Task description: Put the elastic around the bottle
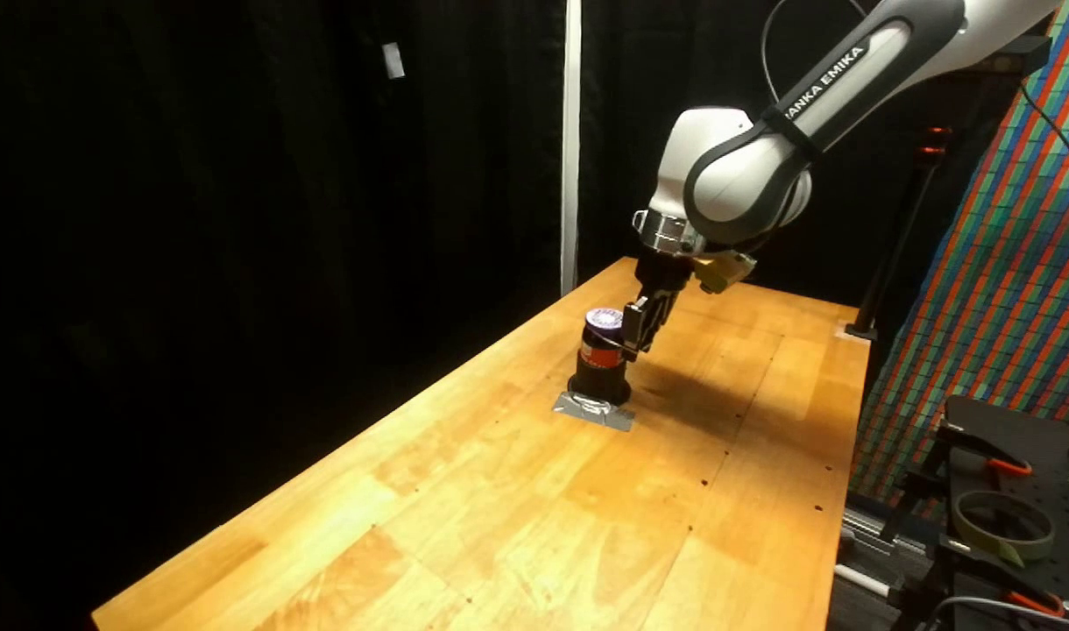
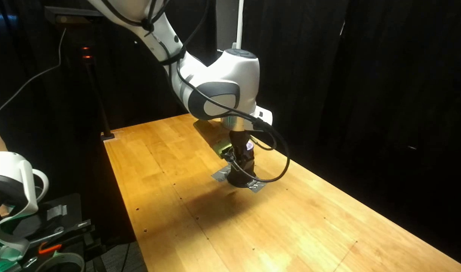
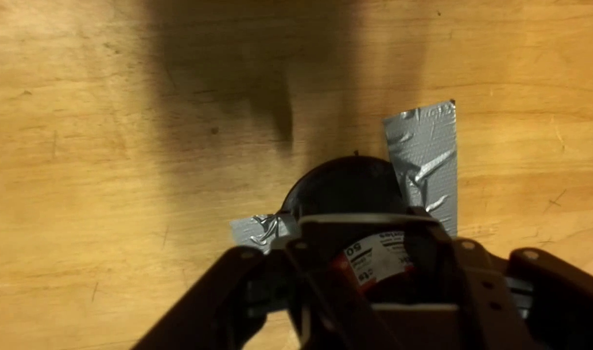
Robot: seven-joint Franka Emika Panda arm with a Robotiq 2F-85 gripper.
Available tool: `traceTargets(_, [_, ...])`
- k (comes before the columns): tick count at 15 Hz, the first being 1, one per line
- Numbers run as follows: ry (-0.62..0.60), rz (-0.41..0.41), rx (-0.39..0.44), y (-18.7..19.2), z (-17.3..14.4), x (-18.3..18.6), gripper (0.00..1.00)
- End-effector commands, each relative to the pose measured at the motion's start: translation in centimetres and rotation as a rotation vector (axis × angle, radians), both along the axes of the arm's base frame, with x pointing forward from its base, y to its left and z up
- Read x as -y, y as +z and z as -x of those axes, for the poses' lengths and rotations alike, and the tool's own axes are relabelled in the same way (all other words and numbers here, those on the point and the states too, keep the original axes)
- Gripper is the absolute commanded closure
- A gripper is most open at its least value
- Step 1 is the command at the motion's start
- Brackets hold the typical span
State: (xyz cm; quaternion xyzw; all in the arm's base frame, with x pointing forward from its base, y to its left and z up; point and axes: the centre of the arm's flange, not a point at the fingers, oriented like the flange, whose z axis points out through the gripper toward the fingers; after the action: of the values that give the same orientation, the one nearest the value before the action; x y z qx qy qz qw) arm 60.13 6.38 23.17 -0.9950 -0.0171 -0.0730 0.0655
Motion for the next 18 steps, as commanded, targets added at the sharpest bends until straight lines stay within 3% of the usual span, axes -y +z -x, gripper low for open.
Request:
traceTargets(1, [-0.062,0.046,0.120,0.7,4.8,0.8,0.80])
traceTargets(2, [-0.075,0.046,0.148,0.7,5.5,0.9,0.88])
traceTargets(5, [-0.114,0.026,0.264,0.7,7.3,1.3,0.92])
traceTargets(11, [-0.141,-0.051,0.483,1.3,9.6,0.9,0.86])
traceTargets(18, [-0.160,-0.138,0.614,1.6,11.1,1.1,0.88])
